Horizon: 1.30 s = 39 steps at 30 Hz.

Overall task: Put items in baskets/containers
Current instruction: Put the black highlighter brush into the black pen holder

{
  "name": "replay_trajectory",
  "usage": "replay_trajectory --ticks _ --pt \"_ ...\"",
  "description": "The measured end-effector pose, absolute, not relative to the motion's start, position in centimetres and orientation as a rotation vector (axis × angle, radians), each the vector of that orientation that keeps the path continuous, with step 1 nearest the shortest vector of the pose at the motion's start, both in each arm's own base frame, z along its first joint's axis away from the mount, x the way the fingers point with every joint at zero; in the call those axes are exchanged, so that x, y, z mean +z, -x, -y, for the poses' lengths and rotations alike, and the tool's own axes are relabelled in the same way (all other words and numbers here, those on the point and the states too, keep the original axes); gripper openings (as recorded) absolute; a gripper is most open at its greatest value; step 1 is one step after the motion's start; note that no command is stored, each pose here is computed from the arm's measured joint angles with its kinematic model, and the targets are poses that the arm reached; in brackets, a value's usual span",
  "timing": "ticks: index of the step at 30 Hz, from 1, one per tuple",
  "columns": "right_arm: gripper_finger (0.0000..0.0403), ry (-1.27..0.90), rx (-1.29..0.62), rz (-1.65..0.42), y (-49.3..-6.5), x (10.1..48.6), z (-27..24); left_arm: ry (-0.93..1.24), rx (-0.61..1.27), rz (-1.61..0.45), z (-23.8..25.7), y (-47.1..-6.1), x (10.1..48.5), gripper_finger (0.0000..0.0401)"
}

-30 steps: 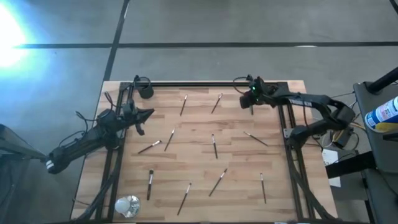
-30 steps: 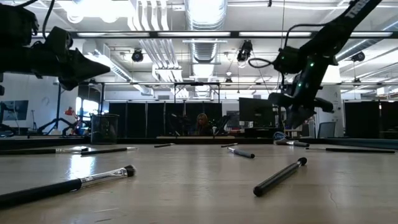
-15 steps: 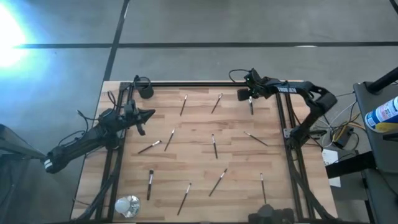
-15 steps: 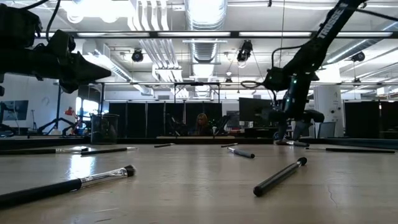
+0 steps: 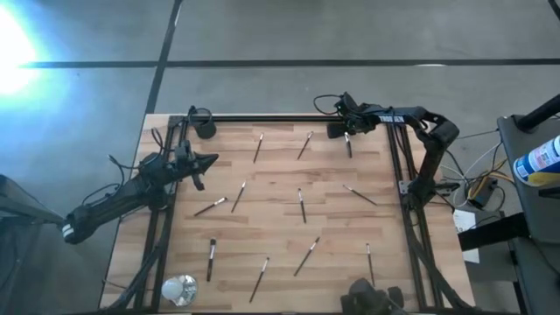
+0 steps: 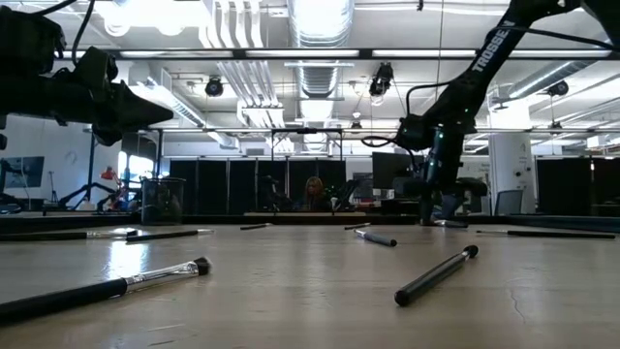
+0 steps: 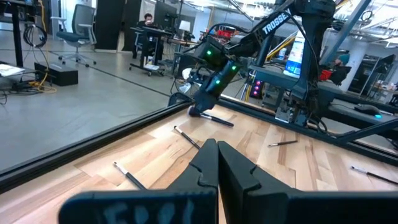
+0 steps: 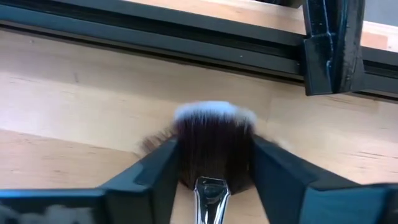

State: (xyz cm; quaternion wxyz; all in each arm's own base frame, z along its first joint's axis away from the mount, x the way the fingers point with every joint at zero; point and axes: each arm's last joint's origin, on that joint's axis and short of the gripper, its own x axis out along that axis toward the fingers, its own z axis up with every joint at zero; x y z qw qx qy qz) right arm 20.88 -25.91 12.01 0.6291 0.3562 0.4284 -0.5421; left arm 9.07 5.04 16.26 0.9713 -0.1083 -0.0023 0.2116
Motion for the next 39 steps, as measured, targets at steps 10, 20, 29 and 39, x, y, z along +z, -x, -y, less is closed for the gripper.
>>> replay_trajectory --ticks 10,20,29,39 --pt "0.0034 -0.777 -1.174 -1.01 -20.9 12.5 25.6 0.291 0.429 0.011 -5.1 -9.1 16.2 0.0" --pt "0.0014 -0.626 -1.065 -0.881 -20.8 16.3 22.9 0.357 0.48 0.027 -5.3 -9.2 16.1 0.0" --pt "0.0013 -0.472 -0.916 -0.521 -19.5 17.8 17.0 0.351 0.436 0.097 -5.0 -9.4 16.9 0.0" --pt "0.0013 -0.29 -0.656 -0.068 -19.0 17.6 11.4 0.375 0.361 0.181 -3.9 -10.9 17.8 0.0"
